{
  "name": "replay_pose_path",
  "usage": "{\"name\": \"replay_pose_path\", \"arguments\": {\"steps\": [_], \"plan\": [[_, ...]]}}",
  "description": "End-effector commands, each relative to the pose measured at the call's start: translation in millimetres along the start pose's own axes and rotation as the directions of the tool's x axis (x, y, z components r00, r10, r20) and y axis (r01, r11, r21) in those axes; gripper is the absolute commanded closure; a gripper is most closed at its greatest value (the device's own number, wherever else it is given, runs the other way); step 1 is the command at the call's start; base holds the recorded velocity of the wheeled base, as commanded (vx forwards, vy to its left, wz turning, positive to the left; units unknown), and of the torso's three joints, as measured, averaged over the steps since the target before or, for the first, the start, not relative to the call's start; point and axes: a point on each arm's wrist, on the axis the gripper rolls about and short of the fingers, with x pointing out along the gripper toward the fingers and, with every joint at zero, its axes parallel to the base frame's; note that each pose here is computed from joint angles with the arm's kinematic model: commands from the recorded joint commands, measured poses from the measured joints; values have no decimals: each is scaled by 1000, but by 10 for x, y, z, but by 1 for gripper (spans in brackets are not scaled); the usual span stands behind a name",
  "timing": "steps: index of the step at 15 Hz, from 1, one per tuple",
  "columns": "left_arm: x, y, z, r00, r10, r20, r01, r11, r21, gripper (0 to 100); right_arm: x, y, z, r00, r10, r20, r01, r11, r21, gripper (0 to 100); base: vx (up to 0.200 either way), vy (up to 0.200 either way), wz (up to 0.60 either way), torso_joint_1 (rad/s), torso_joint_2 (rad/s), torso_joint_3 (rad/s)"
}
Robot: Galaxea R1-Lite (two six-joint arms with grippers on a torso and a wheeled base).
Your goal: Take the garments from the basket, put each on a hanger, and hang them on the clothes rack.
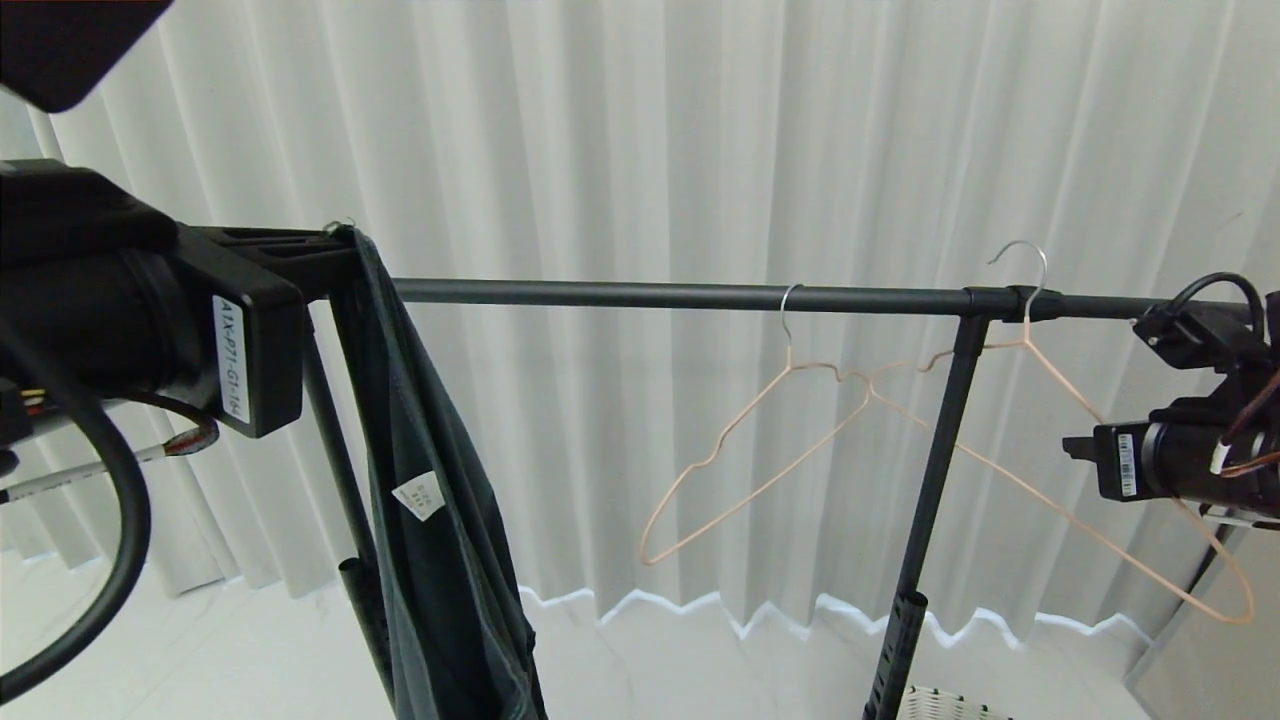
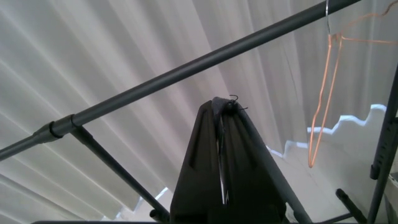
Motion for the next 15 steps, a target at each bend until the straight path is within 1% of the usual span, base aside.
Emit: {"name": "replay_pose_path", "arguments": {"steps": [1, 3, 7, 11, 13, 14, 15], "plan": [[-1, -1, -1, 1000, 0, 0, 0, 1000, 0, 100, -150, 0, -4, 999, 0, 37, 0, 1000, 0, 100, 0, 0, 0, 0, 0, 0], [2, 0, -5, 1000, 1, -2, -1, 1000, 1, 100, -289, -3, -75, 998, 0, 55, 0, 1000, -2, 100, 0, 0, 0, 0, 0, 0], [23, -7, -11, 1000, 3, -9, -3, 1000, 3, 100, -520, -21, -255, 996, -45, 79, 45, 999, -3, 100, 0, 0, 0, 0, 0, 0], [54, -39, -72, 999, 9, -36, -9, 1000, 18, 100, -727, -30, -405, 993, -54, 107, 55, 999, -2, 100, 0, 0, 0, 0, 0, 0], [56, -42, -79, 999, 13, -40, -12, 1000, 18, 100, -817, -34, -502, 993, -54, 109, 56, 998, -13, 100, -200, 0, 0, 2, -2, -2], [61, -45, -80, 999, 12, -41, -12, 1000, 19, 100, -900, -39, -604, 993, -53, 101, 56, 998, -33, 100, -200, 0, 0, 2, 7, -2], [64, -42, -86, 999, 15, -44, -14, 1000, 19, 100, -934, -42, -665, 994, -53, 95, 57, 998, -40, 100, -200, 0, 0, 12, 12, 2]]}}
